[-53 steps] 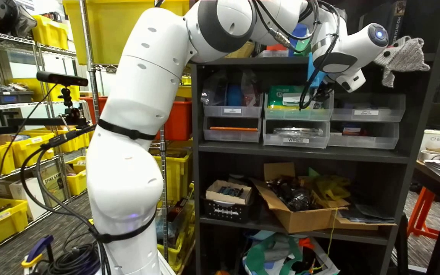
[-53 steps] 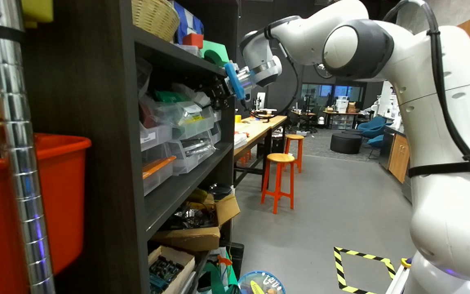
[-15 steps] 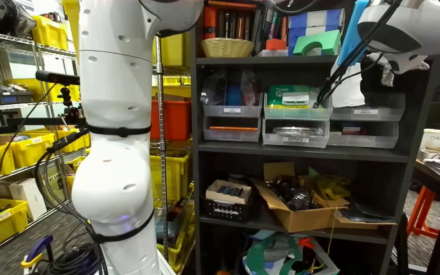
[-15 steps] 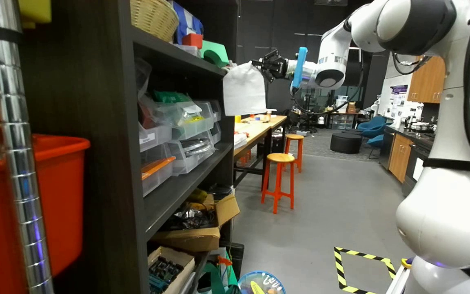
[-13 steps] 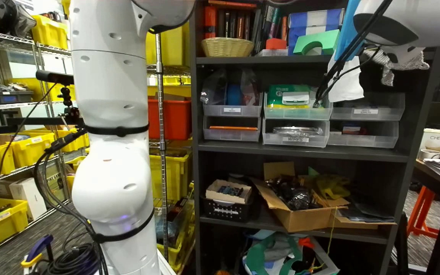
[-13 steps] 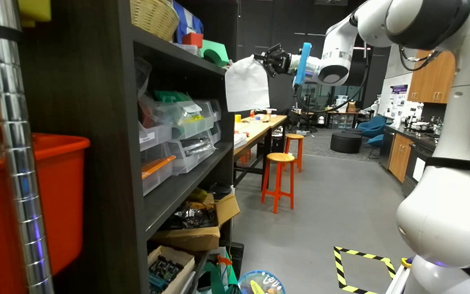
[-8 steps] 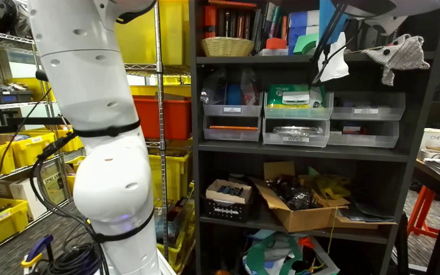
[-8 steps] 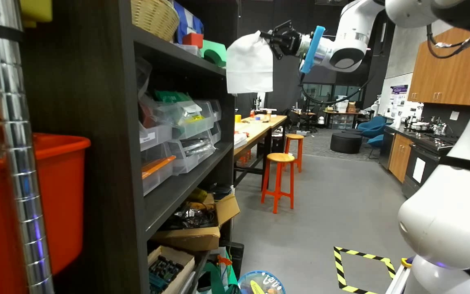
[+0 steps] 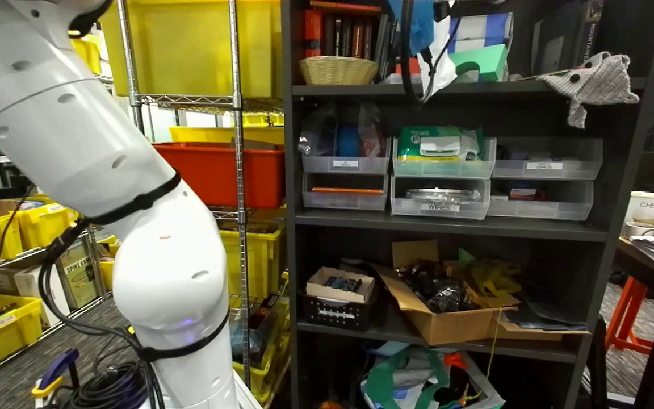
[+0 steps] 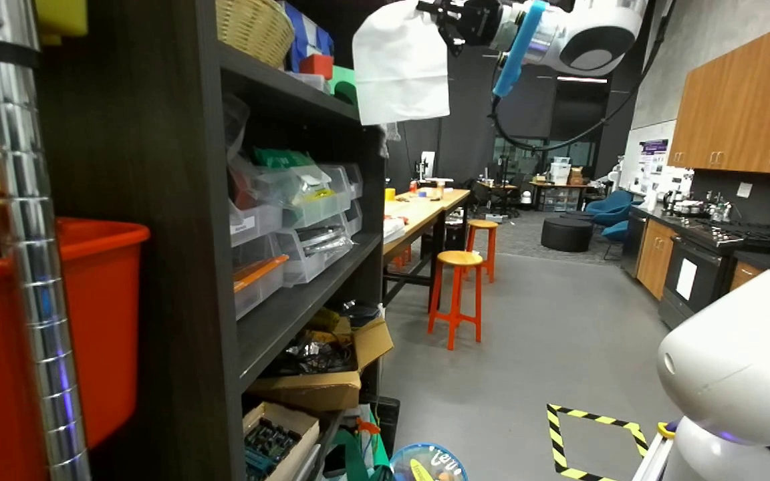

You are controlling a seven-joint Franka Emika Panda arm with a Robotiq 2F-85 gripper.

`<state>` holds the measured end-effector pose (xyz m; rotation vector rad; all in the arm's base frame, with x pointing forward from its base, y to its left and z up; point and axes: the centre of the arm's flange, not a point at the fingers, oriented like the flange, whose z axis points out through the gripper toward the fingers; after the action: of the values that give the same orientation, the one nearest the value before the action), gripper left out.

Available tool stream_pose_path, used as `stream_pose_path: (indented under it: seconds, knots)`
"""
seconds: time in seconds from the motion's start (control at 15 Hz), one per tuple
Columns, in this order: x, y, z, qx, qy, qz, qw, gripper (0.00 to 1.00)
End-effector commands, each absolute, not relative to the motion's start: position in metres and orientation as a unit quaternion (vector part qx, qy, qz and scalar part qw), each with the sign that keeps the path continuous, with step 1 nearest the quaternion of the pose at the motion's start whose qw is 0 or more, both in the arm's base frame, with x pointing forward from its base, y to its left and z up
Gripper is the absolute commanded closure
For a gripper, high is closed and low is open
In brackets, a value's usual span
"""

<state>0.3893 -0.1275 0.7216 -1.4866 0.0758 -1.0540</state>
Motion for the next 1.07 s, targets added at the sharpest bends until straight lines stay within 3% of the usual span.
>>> stream_pose_path:
  seconds: [0.0, 1.0]
  knots:
    - [0.359, -0.063, 0.729, -0.647, 0.006, -0.526, 0.552, 1.00]
    - [0.306, 0.106, 0.747, -0.635, -0.080, -0.702, 0.311, 1.00]
